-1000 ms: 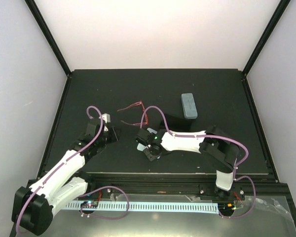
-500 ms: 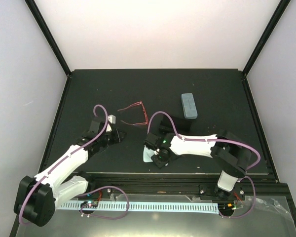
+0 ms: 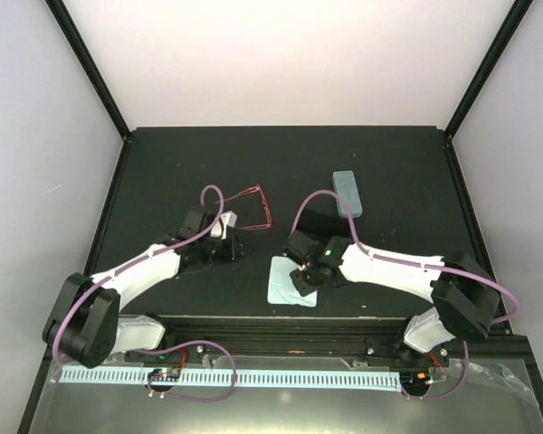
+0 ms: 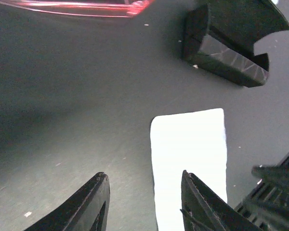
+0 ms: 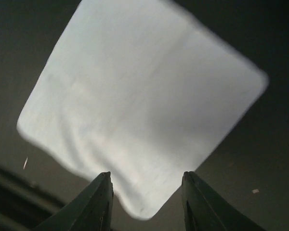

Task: Organize the sunglasses
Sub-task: Move the glasses cleaning cloth to the center of the board, then fold the glasses cleaning cloth at the center of the board.

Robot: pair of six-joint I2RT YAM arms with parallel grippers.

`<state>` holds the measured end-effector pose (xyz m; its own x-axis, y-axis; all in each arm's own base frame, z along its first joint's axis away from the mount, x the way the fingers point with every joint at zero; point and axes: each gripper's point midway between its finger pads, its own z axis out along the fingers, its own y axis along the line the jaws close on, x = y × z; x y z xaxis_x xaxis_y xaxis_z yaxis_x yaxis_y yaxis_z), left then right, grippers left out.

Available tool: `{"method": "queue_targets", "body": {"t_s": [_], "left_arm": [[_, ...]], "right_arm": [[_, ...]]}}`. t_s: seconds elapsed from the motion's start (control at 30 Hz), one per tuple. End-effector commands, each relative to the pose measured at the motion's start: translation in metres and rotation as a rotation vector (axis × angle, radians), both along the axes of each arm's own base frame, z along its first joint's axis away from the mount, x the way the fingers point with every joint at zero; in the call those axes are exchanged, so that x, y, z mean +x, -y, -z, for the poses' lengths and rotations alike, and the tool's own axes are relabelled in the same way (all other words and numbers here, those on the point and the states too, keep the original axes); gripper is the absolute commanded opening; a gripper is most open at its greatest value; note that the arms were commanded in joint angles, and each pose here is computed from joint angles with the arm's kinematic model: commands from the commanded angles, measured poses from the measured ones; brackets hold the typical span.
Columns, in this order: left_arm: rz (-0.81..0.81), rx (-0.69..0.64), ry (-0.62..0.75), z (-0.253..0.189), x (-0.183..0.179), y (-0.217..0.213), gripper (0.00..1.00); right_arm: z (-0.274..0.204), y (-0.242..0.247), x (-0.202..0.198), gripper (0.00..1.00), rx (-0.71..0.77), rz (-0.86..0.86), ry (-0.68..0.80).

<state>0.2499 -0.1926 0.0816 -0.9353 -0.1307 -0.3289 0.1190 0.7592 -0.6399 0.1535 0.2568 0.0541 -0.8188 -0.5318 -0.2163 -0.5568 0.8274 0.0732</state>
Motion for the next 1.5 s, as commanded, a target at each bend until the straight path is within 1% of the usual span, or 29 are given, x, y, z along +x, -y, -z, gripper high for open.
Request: {"method": "queue_targets", "body": {"t_s": [0.0,0.1,0.27,0.4,0.57,0.77,0.93,1.1,1.17,1.3,1.47], "left_arm": [[0.12,-0.037,0.056,-0.013,0.011,0.033,0.4],[0.164,-0.003,0.035,-0.003,0.014,0.049,0.41],[0.193,0.066,0.005,0.015,0.02,0.064,0.4],[0.215,0.088,-0.019,0.028,0.019,0.071,0.4],[0.23,0.112,-0.066,0.045,0.017,0.081,0.39],[0.23,0.173,-0.082,0.059,0.018,0.083,0.37],[0.248,0.188,-0.097,0.064,0.013,0.086,0.31],[0.253,0.197,-0.111,0.069,0.009,0.088,0.28],[0.252,0.204,-0.115,0.071,0.008,0.088,0.26],[0.217,0.255,-0.097,0.072,0.011,0.08,0.23],[0.215,0.252,-0.079,0.068,0.013,0.081,0.18]], "right_arm": [[-0.002,0.023,0.051,0.41,0.036,0.262,0.114],[0.001,0.035,0.076,0.41,0.048,0.376,0.168],[0.01,0.029,0.09,0.41,0.081,0.398,0.169],[0.025,0.03,0.091,0.4,0.057,0.409,0.162],[0.037,0.037,0.094,0.35,0.005,0.432,0.168],[0.05,0.048,0.092,0.34,-0.041,0.45,0.167],[0.059,0.041,0.085,0.29,0.009,0.441,0.111],[0.063,0.039,0.084,0.26,0.024,0.433,0.095],[0.062,0.044,0.086,0.27,0.003,0.442,0.11],[0.053,0.054,0.092,0.32,-0.04,0.459,0.165],[0.048,0.05,0.097,0.33,-0.03,0.444,0.18]]}}
